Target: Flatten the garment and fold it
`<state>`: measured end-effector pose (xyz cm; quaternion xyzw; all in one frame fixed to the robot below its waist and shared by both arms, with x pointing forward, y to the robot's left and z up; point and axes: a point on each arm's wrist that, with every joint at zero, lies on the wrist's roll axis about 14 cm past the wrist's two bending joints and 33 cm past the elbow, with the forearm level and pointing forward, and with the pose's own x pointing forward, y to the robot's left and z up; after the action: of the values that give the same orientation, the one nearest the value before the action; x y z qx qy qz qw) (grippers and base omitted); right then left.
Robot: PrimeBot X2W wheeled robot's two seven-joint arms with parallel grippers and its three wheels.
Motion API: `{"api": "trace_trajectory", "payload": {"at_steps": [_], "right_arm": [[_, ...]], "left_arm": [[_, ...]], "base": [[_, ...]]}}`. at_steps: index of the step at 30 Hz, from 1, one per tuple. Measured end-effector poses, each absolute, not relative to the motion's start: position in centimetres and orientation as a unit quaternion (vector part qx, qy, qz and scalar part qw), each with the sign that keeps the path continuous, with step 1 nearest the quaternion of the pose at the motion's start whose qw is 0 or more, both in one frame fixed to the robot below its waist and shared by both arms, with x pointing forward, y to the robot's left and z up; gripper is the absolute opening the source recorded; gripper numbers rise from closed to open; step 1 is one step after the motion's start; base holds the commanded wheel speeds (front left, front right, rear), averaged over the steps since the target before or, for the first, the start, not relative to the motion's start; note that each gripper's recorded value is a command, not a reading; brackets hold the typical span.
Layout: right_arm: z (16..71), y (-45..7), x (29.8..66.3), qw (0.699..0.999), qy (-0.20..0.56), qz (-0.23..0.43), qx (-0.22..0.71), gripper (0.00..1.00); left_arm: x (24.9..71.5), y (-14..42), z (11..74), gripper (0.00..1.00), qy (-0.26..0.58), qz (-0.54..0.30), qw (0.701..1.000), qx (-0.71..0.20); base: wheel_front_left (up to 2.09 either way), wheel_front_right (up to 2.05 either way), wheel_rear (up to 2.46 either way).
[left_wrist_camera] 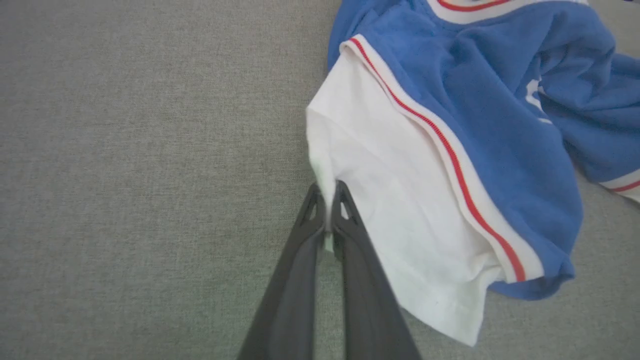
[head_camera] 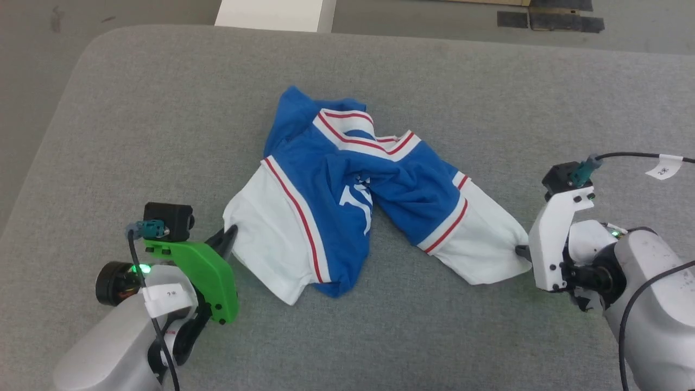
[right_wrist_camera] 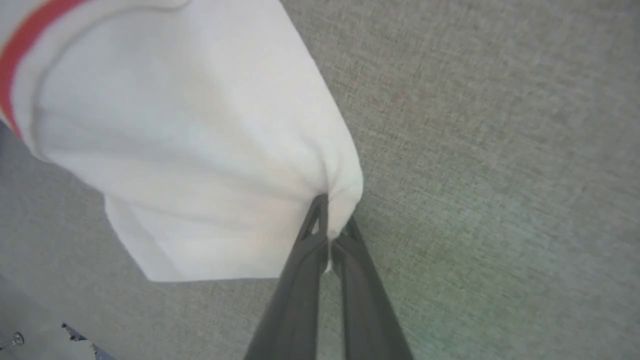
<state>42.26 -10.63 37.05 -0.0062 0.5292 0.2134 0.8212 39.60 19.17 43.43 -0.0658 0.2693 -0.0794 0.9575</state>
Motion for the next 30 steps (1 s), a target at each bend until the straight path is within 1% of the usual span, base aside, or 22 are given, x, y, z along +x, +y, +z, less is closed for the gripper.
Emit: {"api": "trace_trajectory", "payload": {"at_steps": [3, 9, 15, 18, 22, 26, 30], "right_arm": [[37.9, -10.7, 42.8, 0.839, 0.501, 0.214, -0.011, 0.00], [41.4, -12.2, 44.7, 0.886, 0.417, 0.199, -0.025, 0.00], [48.9, -15.9, 47.9, 0.944, 0.289, 0.152, -0.043, 0.00], [53.3, -17.3, 49.1, 0.966, 0.220, 0.129, -0.048, 0.00], [59.1, -19.7, 50.2, 0.984, 0.140, 0.091, -0.056, 0.00], [64.1, -21.9, 51.1, 0.993, 0.075, 0.058, -0.071, 0.00], [69.2, -23.7, 52.9, 0.997, 0.008, 0.027, -0.077, 0.00]], "left_arm": [[39.8, 19.7, 44.2, 0.00, 0.256, -0.073, 0.962, -0.061], [40.5, 22.6, 47.5, 0.00, 0.210, -0.041, 0.976, -0.035], [42.4, 25.3, 54.3, 0.00, 0.127, -0.016, 0.992, -0.004], [43.3, 26.0, 57.8, 0.00, 0.090, -0.008, 0.996, 0.009], [45.3, 26.2, 62.4, 0.00, 0.044, -0.004, 0.999, 0.031], [47.9, 25.9, 66.7, 0.00, 0.000, -0.001, 0.999, 0.038], [51.2, 25.0, 70.5, 0.00, -0.039, -0.001, 0.999, 0.027]], "base": [[0.00, 0.00, 0.00], [0.00, 0.00, 0.00], [0.00, 0.00, 0.00], [0.00, 0.00, 0.00], [0.00, 0.00, 0.00], [0.00, 0.00, 0.00], [0.00, 0.00, 0.00]]}}
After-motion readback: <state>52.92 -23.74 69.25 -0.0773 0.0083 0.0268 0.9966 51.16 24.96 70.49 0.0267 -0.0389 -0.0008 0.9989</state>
